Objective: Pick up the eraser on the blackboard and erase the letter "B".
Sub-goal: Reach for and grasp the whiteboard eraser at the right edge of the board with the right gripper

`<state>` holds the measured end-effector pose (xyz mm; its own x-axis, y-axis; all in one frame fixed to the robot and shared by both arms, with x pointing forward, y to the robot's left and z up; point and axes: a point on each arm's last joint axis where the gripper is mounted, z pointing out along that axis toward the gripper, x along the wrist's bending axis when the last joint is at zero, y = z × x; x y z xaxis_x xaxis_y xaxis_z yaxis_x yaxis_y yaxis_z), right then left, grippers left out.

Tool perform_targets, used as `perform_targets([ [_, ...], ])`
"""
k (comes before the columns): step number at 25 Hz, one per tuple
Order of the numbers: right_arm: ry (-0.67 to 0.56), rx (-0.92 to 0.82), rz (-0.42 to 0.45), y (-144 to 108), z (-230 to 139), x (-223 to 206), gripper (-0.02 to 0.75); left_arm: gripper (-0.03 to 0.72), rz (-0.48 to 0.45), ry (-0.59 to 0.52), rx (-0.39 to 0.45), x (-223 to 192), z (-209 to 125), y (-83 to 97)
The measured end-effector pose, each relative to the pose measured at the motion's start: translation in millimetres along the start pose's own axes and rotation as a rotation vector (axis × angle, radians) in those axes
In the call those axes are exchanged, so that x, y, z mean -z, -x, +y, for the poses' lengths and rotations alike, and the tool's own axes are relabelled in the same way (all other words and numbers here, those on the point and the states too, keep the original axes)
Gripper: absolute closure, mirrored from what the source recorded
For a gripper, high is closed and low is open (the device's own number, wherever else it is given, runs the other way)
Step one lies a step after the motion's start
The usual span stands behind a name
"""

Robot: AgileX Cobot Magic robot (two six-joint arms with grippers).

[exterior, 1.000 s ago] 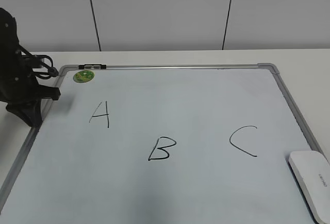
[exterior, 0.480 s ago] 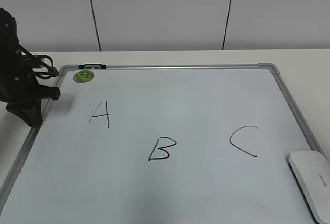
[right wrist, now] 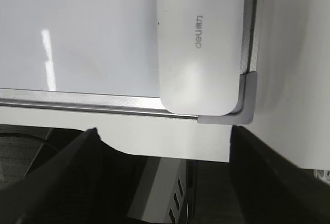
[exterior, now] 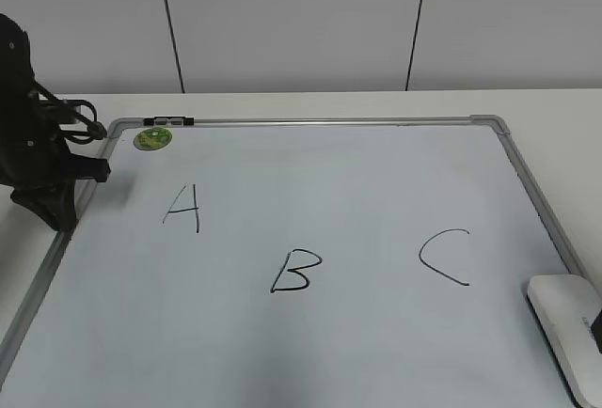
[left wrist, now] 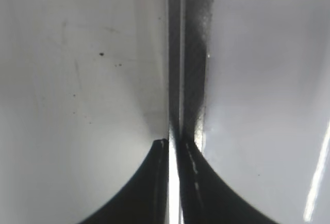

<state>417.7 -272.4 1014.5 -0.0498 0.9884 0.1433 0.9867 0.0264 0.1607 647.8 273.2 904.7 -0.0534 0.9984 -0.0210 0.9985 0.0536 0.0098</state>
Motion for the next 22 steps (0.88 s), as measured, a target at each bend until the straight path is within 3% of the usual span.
perform_targets([
  [5, -0.076, -0.011, -0.017, 3.9, 13.8, -24.3, 0.165, 0.663, -0.002, 0.0, 0.001, 0.0, 0.0, 0.2],
  [13, -0.083, -0.01, -0.048, 7.8, 36.5, -39.9, 0.161, 0.663, -0.002, 0.0, 0.001, 0.0, 0.0, 0.2],
  [22, -0.15, -0.015, -0.058, 10.4, 60.1, -63.1, 0.068, 0.663, -0.005, -0.001, 0.003, 0.0, -0.1, 0.4],
])
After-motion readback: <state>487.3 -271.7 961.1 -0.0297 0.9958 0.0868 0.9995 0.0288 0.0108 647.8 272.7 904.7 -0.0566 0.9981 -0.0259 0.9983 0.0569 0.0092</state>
